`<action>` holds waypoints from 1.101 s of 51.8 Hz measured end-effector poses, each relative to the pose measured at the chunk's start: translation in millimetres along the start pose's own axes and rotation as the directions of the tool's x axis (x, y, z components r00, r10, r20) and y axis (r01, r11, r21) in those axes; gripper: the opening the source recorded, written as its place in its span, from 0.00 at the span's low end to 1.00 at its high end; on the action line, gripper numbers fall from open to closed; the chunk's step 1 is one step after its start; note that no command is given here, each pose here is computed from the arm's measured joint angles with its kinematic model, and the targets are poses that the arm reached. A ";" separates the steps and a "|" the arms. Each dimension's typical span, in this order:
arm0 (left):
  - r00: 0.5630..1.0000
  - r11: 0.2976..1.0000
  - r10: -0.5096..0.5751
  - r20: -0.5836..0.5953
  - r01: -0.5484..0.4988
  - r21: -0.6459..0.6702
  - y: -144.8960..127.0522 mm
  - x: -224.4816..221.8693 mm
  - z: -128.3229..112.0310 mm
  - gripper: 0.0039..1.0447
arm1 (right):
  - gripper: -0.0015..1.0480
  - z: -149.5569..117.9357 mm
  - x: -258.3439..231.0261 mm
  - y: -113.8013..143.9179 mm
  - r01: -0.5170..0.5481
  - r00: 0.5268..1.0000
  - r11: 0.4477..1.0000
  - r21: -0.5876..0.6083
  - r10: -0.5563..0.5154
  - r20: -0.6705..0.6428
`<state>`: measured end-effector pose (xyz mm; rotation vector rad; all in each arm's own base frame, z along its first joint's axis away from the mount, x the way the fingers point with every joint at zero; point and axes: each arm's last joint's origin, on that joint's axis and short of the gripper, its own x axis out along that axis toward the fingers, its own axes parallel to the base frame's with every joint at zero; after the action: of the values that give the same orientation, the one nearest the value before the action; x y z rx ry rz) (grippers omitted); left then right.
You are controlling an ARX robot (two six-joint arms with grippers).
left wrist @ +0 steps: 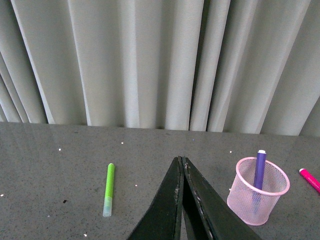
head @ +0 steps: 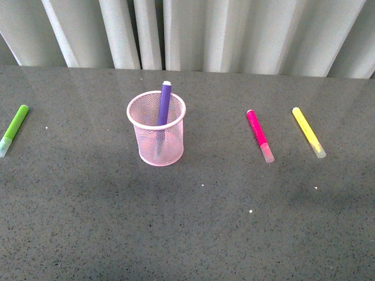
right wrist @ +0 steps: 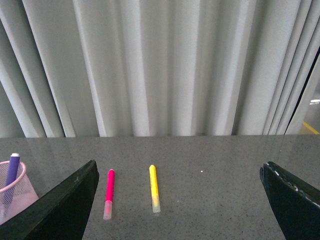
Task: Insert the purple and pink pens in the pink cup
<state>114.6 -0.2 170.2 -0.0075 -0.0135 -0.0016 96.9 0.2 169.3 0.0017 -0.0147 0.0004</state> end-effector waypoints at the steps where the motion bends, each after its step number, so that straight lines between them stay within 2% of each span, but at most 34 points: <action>1: 1.000 1.000 0.000 0.000 0.000 0.000 0.0 -0.4 0.0 0.03 | 0.93 0.0 0.0 0.0 0.000 1.000 1.000 0.000 0.000 0.000; 18: 1.000 1.000 0.000 0.000 0.000 0.000 0.0 -6.7 -0.5 0.03 | 0.93 0.0 0.0 0.0 0.000 1.000 1.000 0.000 0.000 0.000; 21: 0.999 1.000 -0.001 -0.035 0.001 0.000 0.0 -13.7 -5.0 0.03 | 0.93 0.0 0.0 0.0 0.000 1.000 1.000 0.000 0.000 0.000; 25: 1.000 1.000 -0.001 -0.003 0.001 0.000 0.0 -17.3 -2.8 0.03 | 0.93 0.0 0.0 0.0 0.000 1.000 1.000 0.000 0.000 0.000; 36: 1.000 1.000 0.000 -0.007 0.000 0.000 0.0 -17.3 -3.2 0.04 | 0.93 0.0 0.0 0.0 0.000 1.000 1.000 0.000 0.000 0.000; 46: 1.000 1.000 0.000 -0.007 0.000 0.000 0.0 -17.4 -3.2 0.48 | 0.93 0.0 0.0 0.0 0.000 1.000 1.000 0.000 0.000 0.000; 49: 1.000 1.000 0.000 -0.007 0.000 0.000 0.0 -17.4 -3.2 0.58 | 0.93 0.0 0.0 0.0 0.000 1.000 1.000 0.000 0.000 0.000; 52: 1.000 1.000 0.000 -0.007 0.000 0.000 0.0 -17.4 -3.2 0.66 | 0.93 -0.7 0.4 -0.4 0.084 0.991 0.996 0.038 -0.080 -0.106; 54: 1.000 1.000 0.000 -0.007 0.000 0.000 0.0 -17.4 -3.2 0.73 | 0.93 0.2 2.5 -2.4 0.199 0.948 0.979 0.048 -0.180 -0.261; 57: 1.000 1.000 0.000 -0.006 0.000 0.000 0.0 -17.4 -3.2 0.82 | 0.93 2.3 10.6 -7.0 0.284 0.897 0.958 0.045 -0.249 -0.366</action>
<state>97.3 -0.2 166.8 -0.0074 -0.0074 -0.0012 107.5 -6.8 171.7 0.1015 0.3513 -0.2750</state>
